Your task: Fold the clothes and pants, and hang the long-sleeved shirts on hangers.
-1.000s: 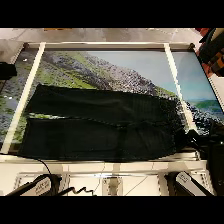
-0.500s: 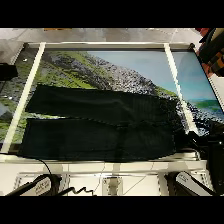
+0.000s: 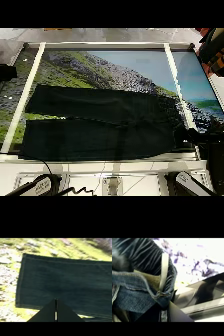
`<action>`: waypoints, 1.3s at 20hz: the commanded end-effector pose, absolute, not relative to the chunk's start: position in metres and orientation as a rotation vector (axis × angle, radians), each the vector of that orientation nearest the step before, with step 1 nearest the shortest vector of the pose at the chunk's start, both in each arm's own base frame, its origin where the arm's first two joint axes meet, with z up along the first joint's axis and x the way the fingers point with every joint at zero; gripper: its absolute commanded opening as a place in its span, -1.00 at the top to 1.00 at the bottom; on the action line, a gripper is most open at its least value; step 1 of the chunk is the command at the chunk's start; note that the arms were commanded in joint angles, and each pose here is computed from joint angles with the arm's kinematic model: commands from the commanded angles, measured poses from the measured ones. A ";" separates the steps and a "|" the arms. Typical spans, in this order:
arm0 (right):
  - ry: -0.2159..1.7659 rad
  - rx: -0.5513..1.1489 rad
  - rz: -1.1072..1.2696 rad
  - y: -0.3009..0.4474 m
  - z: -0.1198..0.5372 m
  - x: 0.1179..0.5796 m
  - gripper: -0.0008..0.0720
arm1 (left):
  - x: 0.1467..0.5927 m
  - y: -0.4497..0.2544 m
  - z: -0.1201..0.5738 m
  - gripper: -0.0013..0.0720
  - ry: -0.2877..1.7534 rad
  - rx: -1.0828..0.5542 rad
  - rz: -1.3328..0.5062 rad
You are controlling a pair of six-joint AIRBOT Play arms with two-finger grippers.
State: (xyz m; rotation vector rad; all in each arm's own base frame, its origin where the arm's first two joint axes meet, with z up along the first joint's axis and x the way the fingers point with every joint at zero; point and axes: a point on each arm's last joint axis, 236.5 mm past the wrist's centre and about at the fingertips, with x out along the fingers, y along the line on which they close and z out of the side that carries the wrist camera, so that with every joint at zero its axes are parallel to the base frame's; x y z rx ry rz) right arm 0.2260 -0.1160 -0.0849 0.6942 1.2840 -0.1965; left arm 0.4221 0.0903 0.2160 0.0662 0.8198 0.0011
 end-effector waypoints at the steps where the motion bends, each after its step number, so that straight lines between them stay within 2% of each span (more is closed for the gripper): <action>1: 1.145 0.626 -0.259 -0.127 -0.047 0.236 0.86 | 0.418 0.106 0.193 0.89 0.878 0.089 0.051; 7: 0.953 0.508 -0.309 -0.124 0.020 0.235 0.86 | 0.375 0.093 0.067 0.89 1.170 -0.175 0.102; 11: 0.986 0.521 -0.280 -0.112 0.019 0.228 0.86 | 0.292 0.066 0.003 0.89 1.442 -0.240 0.064; 14: 0.974 0.519 -0.285 -0.114 0.020 0.230 0.86 | 0.241 0.058 -0.011 0.89 1.443 -0.247 0.099; 19: 0.949 0.536 -0.276 -0.112 0.024 0.236 0.86 | 0.160 0.090 -0.031 0.85 1.419 -0.255 0.339; 20: 0.947 0.535 -0.277 -0.113 0.024 0.236 0.86 | 0.154 0.095 -0.036 0.36 1.409 -0.249 0.367; 21: 0.947 0.535 -0.277 -0.113 0.024 0.236 0.86 | 0.151 0.099 -0.040 -0.24 1.397 -0.246 0.390; 23: 0.957 0.539 -0.270 -0.110 0.023 0.234 0.86 | 0.151 0.113 -0.047 -0.17 1.376 -0.262 0.440; 26: 0.959 0.540 -0.269 -0.110 0.023 0.234 0.86 | 0.149 0.140 -0.055 -0.17 1.331 -0.368 0.552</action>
